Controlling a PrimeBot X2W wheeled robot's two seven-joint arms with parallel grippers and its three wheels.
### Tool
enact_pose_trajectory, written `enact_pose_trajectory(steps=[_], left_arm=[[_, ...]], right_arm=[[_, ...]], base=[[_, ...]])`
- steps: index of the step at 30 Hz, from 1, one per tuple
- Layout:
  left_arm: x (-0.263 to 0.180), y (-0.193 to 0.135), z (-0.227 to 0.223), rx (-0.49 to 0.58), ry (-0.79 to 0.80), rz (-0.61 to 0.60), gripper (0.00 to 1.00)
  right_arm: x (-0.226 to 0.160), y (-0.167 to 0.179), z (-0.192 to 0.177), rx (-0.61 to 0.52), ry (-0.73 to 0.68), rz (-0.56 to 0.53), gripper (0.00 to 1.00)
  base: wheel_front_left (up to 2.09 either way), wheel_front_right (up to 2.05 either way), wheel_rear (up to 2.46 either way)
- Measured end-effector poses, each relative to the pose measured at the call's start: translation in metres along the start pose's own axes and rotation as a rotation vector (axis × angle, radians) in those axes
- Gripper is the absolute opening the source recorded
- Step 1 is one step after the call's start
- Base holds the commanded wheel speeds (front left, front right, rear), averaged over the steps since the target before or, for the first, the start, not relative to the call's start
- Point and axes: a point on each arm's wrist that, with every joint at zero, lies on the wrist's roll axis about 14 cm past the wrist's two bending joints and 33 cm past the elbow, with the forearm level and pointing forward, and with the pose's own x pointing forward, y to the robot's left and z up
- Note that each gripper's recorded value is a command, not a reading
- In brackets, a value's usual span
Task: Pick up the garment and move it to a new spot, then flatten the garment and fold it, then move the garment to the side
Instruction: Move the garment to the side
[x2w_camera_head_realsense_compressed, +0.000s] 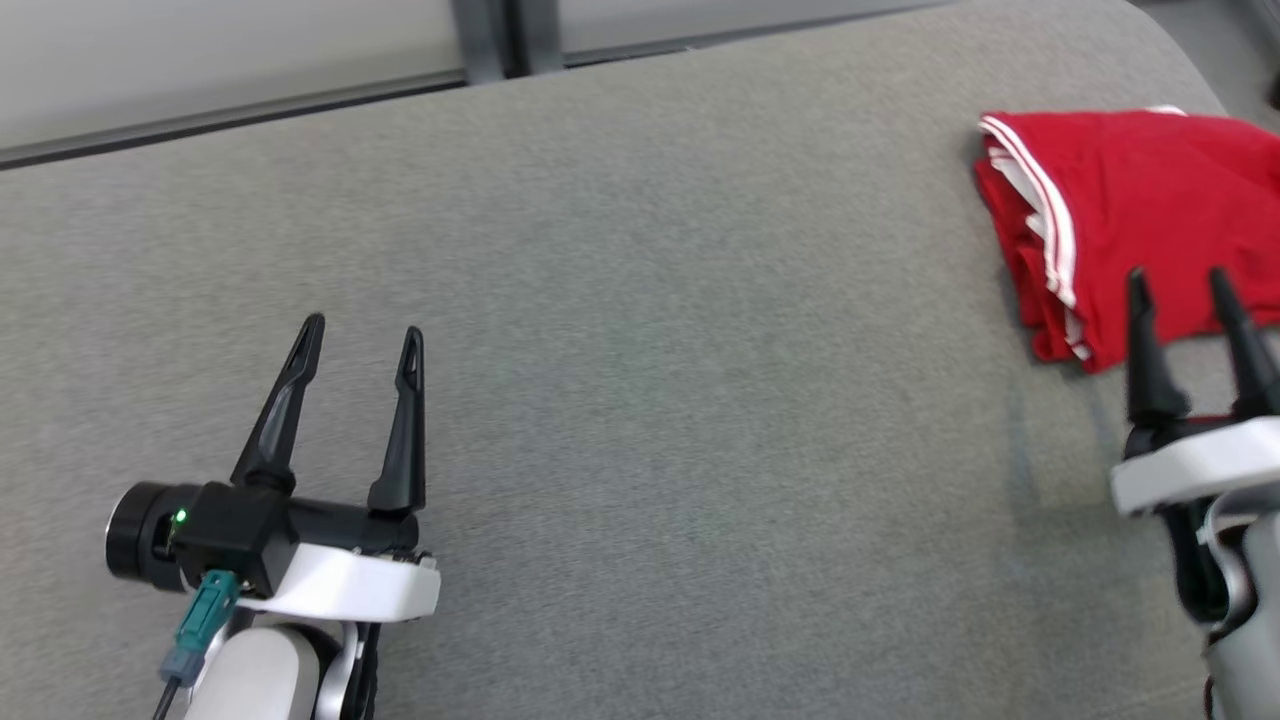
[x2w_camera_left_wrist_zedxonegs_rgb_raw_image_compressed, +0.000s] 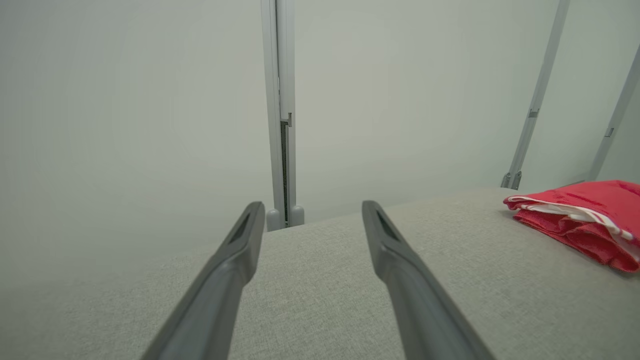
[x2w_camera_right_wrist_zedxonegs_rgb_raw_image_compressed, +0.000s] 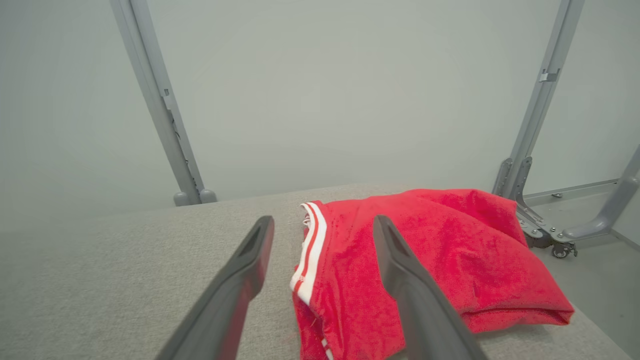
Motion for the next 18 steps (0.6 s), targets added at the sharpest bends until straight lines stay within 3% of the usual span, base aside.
enact_pose_trajectory(steps=[11,18], left_arm=[[-0.069,0.060,0.006,0.030,0.046,0.245,1.00],[-0.110,0.078,0.011,0.040,0.065,0.338,1.00]], right_arm=[[-0.013,0.108,0.002,0.065,-0.002,0.227,1.00],[-0.031,0.137,0.009,0.060,-0.001,0.292,1.00]], base=[[0.00,0.00,0.00],[0.00,0.00,0.00]])
